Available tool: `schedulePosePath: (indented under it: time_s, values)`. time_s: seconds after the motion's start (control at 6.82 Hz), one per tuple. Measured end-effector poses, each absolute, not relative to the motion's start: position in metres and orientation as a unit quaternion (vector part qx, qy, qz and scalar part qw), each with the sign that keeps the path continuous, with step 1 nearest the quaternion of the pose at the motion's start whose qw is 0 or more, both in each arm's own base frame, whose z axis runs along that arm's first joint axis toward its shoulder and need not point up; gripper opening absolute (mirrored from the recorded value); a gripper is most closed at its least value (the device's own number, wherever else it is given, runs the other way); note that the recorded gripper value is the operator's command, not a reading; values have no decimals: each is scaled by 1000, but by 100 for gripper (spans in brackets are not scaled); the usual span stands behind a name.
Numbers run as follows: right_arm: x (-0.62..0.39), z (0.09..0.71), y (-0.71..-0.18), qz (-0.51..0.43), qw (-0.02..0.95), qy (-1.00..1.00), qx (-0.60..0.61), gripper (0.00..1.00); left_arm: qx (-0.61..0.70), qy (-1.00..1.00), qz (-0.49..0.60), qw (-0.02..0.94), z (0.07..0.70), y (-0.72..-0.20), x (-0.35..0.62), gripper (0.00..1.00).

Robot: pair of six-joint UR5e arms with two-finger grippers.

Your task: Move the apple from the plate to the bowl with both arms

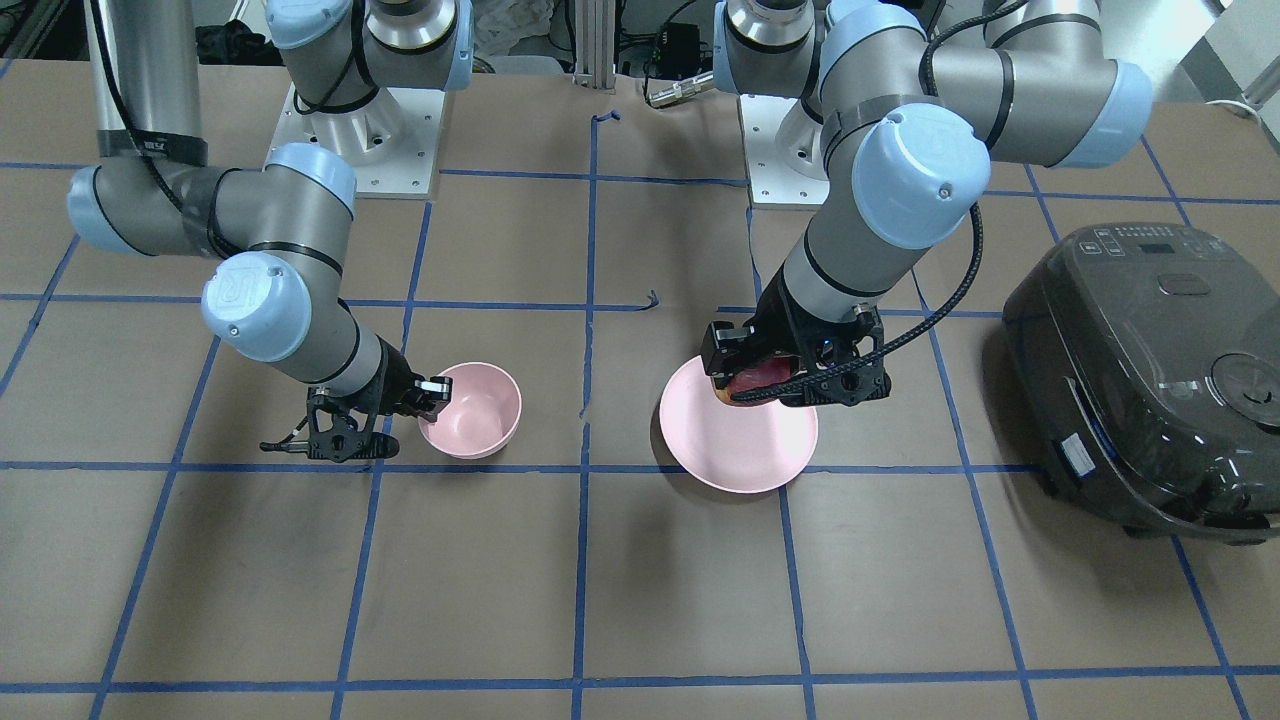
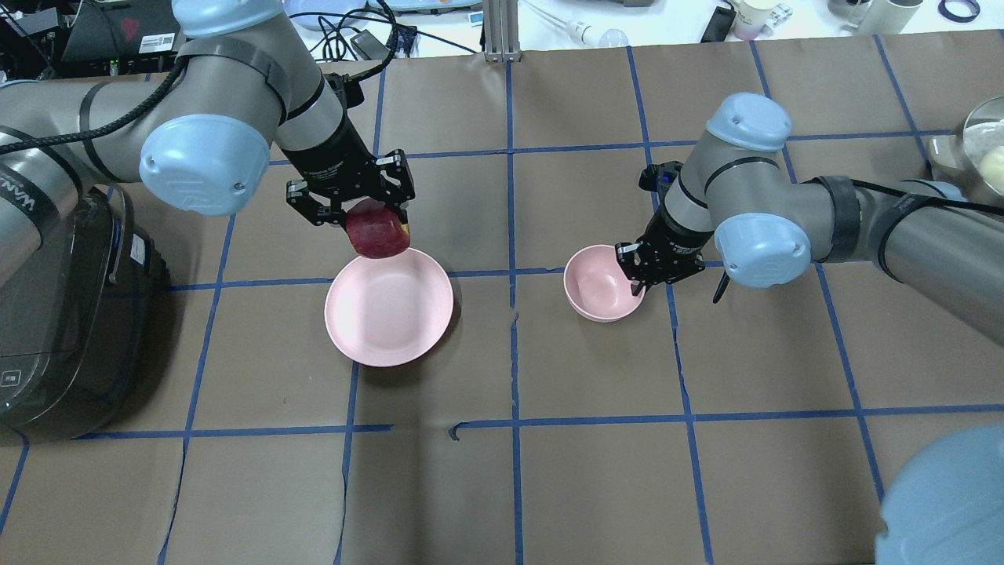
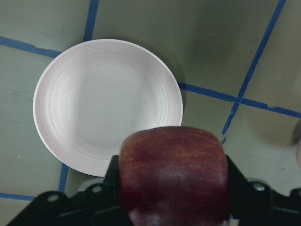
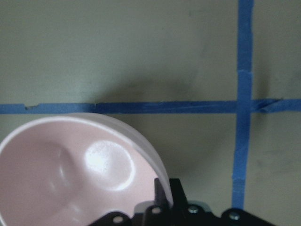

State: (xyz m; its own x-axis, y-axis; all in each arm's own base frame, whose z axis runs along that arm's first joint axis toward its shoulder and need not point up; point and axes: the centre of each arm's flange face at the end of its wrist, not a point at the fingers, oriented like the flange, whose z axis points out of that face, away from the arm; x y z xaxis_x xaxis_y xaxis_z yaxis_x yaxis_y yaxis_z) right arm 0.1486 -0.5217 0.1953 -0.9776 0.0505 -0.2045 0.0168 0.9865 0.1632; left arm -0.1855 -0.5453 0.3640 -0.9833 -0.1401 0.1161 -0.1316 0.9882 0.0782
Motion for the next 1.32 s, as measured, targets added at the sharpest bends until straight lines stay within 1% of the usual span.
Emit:
schedulePosePath:
  time_s: [0.29,0.44,0.73,1.03,1.32]
  values:
    - [149,199,-524,74,89,993,13,100,10,-998,-23,54,372,-548,-178,0]
    - [142,224,-538,52,58,997,8,100,-5,-998,-17,55,377,-550,-171,0]
    - [129,308,-554,13,8,1000,6,100,-28,-998,-10,64,377,-551,-182,0]
    - [125,398,-536,-3,-10,1000,7,100,-65,-994,14,83,377,-544,-233,0]
    - [121,467,-515,-1,-30,1000,7,100,-78,-992,18,98,374,-524,-291,0]
